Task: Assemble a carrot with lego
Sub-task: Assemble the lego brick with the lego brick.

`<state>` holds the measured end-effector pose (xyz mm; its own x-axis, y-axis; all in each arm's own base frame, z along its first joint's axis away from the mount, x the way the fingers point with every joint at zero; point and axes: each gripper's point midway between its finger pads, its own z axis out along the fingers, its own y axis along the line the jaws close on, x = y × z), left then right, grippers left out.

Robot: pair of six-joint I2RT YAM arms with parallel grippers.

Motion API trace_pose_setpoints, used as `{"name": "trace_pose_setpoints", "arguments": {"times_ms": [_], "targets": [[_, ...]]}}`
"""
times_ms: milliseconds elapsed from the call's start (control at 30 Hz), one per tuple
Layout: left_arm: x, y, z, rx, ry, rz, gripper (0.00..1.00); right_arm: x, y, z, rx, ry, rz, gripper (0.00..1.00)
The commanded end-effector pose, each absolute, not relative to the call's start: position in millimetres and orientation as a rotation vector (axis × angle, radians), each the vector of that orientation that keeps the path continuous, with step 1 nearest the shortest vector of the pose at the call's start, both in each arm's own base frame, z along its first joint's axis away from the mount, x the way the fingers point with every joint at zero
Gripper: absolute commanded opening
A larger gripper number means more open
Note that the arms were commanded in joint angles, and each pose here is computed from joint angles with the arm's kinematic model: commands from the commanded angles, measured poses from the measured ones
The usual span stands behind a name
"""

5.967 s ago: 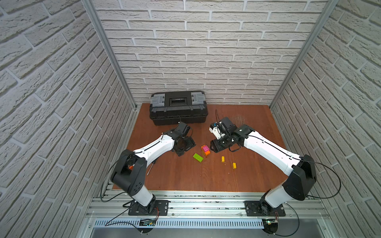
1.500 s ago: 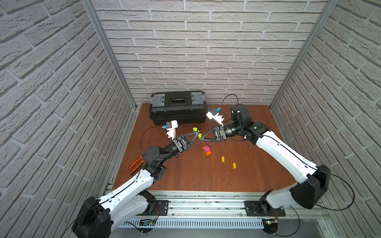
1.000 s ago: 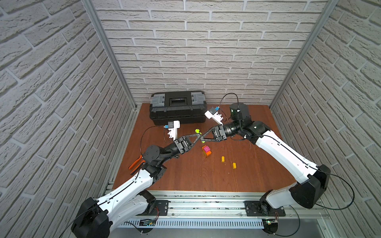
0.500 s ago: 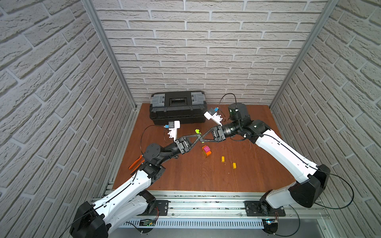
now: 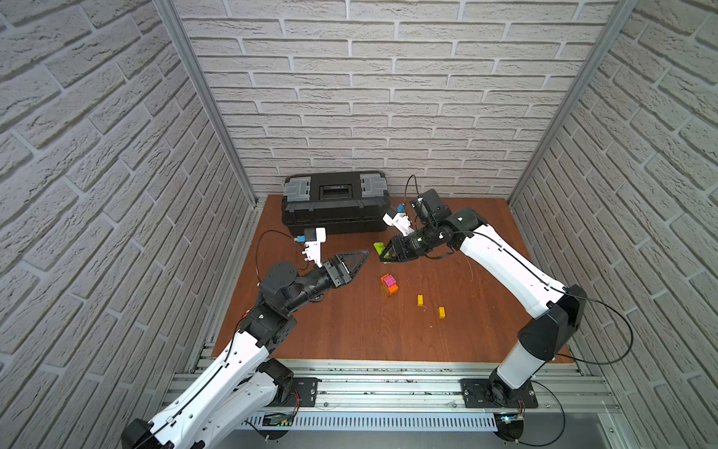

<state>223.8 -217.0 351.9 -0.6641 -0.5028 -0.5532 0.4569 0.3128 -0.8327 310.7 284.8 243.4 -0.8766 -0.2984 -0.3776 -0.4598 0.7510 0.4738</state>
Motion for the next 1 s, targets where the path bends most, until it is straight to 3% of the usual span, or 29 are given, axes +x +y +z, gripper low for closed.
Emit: {"name": "trace_pose_setpoints", "arguments": {"times_ms": [0,467,967], "targets": [[230,-193,316,-0.111,1.9,-1.23,0.98,313,247,193,-0.66,2.81,0.351,0.03],[229,-178,260,-0.264,2.023,-1.155,0.97,328,244,115,-0.787,2.838,0.115,0.02],[231,-178,243,-0.301,2.065,-1.144,0.96,329,262,103,-0.794,2.851,0.08,0.02]]}}
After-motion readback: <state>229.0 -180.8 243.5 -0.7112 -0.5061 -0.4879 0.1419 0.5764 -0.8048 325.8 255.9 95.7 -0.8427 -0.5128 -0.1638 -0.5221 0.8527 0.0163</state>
